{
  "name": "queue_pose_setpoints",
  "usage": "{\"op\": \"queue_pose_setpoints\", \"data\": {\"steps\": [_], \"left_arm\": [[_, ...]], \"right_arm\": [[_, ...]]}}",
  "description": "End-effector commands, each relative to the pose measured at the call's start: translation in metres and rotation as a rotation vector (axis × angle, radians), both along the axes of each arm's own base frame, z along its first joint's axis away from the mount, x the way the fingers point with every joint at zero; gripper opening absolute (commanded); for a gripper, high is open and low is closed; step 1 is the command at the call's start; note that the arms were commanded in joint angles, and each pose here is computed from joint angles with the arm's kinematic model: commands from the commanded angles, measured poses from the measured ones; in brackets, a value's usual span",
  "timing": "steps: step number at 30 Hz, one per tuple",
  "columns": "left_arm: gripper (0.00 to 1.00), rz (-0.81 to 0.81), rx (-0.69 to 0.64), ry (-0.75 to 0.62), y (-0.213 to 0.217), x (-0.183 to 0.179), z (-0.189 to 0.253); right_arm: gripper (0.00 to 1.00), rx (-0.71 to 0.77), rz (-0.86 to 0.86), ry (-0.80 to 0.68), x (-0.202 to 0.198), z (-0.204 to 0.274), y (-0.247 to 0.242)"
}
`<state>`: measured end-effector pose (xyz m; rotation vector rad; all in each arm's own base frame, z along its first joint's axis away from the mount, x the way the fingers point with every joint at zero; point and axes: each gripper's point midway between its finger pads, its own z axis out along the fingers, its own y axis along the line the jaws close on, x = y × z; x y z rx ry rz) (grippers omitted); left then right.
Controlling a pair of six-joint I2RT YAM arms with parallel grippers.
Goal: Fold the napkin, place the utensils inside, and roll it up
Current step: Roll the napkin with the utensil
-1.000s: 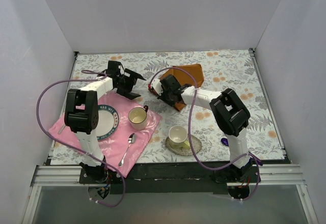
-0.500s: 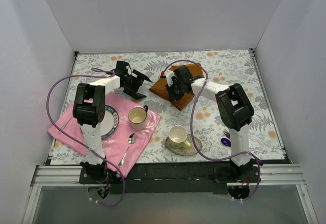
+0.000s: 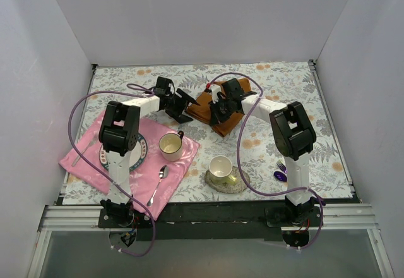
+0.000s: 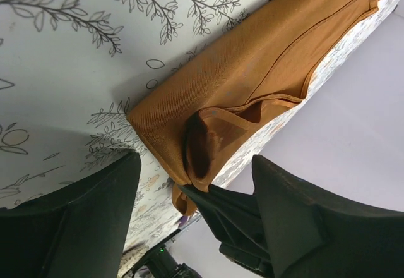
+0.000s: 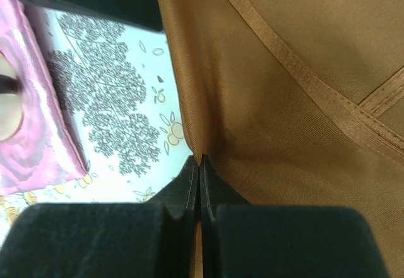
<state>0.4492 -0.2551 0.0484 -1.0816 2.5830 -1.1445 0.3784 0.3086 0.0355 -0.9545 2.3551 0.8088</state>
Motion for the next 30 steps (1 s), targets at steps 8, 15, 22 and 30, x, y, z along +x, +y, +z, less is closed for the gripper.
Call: {"op": "queue_pose_setpoints", "data": {"steps": [8, 15, 22, 30], "left_arm": [[0.57, 0.032, 0.149, -0.043, 0.005, 0.001, -0.025], [0.34, 0.024, 0.16, -0.055, -0.002, 0.002, -0.034], [0.09, 0.012, 0.174, -0.029, -0.001, 0.0, -0.033], [0.03, -0.02, 0.159, -0.005, -0.004, -0.007, -0.022]], "right_arm": [[0.01, 0.072, 0.003, -0.003, 0.013, 0.019, 0.012], [0.01, 0.028, 0.01, -0.012, 0.012, 0.011, 0.004], [0.19, -0.054, -0.015, -0.084, 0.017, 0.021, -0.006], [0.75, -0.187, 0.028, -0.268, 0.002, 0.041, 0.0]]}}
